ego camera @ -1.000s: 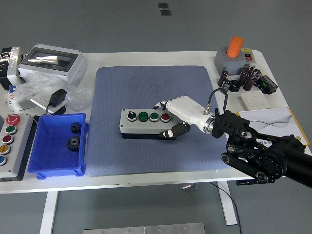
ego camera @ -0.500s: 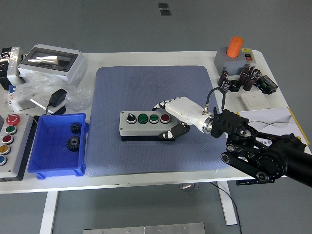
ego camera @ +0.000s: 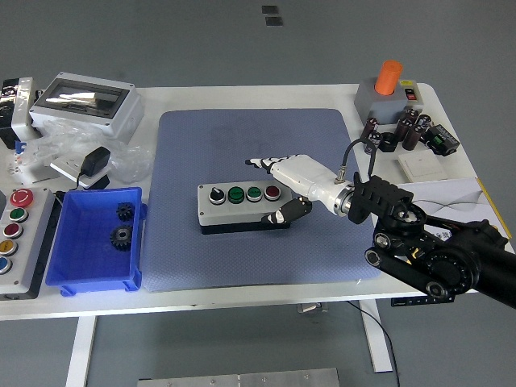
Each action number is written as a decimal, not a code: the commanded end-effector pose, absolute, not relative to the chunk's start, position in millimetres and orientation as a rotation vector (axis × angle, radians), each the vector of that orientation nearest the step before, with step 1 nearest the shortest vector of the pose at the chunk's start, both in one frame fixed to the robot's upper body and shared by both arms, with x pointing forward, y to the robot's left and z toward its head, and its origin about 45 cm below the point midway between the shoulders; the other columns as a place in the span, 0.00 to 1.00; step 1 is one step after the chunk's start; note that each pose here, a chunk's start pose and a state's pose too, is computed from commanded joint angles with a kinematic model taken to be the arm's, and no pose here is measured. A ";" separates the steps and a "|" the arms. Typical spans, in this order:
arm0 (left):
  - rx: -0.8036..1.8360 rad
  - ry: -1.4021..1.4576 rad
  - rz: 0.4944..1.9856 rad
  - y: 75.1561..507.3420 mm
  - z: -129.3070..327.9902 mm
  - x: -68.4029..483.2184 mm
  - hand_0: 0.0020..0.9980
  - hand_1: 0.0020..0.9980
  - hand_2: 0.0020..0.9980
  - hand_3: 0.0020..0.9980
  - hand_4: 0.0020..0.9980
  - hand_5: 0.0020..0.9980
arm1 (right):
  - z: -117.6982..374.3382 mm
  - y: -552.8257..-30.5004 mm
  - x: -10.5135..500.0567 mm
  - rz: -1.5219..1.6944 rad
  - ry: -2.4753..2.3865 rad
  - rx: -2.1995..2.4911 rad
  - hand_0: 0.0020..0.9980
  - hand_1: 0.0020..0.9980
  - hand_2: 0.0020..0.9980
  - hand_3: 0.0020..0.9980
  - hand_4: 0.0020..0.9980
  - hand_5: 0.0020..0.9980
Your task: Pick up the button,place it on the desk,press the button,press the button
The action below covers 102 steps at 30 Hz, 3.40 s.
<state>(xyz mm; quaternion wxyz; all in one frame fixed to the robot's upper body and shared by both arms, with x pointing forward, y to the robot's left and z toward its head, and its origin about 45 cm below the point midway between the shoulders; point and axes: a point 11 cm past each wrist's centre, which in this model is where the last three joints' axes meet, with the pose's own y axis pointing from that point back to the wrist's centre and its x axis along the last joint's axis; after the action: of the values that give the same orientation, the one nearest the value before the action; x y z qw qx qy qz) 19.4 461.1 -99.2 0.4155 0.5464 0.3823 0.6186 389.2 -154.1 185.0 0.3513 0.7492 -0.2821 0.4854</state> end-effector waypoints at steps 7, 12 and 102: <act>1.371 0.964 1.553 460.3 -99.7 17.5 0.73 0.74 0.62 0.64 0.57 0.23 | 219.9 -165.0 387.4 1.220 -0.830 1.948 0.77 0.79 0.96 1.00 1.00 0.47; 1.375 0.966 1.554 460.9 -99.6 15.9 0.73 0.74 0.62 0.64 0.57 0.23 | 246.9 -173.3 385.0 1.316 -0.803 1.819 0.77 0.79 0.97 1.00 1.00 0.52; 1.381 0.962 1.548 461.0 -99.5 16.5 0.73 0.73 0.62 0.64 0.55 0.26 | 267.0 -147.1 364.2 1.284 -0.834 2.037 0.29 0.30 0.25 0.80 0.55 0.12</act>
<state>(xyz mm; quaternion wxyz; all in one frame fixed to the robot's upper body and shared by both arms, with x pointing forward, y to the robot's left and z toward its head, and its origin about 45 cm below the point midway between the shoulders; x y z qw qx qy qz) 16.5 461.0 -99.5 0.4146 0.5497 0.3827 0.6160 364.2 -147.1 267.0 0.2924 0.7644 -0.3132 0.4817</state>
